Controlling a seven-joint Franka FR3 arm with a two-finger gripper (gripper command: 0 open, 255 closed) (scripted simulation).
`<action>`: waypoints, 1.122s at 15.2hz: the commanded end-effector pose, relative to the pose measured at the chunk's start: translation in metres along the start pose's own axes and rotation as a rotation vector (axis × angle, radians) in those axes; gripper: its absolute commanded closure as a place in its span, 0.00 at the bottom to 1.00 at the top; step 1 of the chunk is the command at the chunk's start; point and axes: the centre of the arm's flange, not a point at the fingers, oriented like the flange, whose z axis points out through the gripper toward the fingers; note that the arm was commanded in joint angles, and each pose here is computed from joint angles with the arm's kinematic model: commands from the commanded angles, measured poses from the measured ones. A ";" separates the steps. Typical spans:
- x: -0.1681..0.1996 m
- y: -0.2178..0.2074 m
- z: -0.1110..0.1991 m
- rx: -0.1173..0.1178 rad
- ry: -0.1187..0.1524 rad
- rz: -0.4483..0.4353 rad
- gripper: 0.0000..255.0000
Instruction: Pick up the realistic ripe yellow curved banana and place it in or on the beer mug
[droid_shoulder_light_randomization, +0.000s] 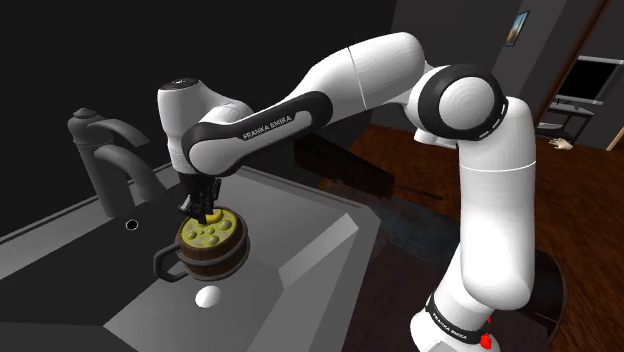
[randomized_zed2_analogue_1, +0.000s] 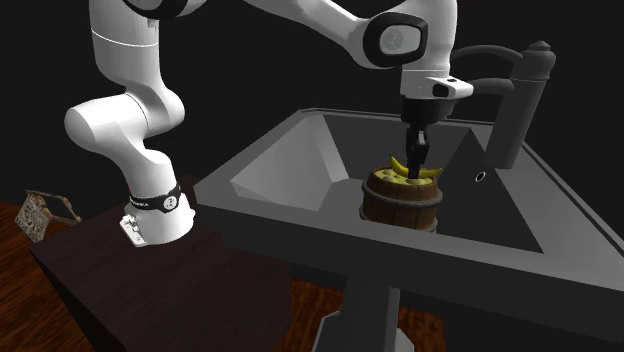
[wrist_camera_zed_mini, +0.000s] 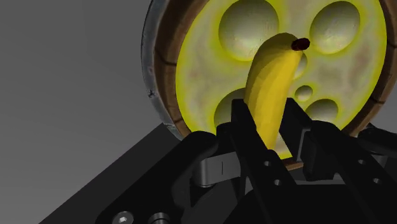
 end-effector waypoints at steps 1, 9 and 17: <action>0.000 0.000 0.002 0.000 -0.002 0.000 1.00; 0.000 0.000 0.002 0.000 -0.002 0.000 0.00; 0.000 0.000 -0.048 0.000 -0.002 0.000 0.00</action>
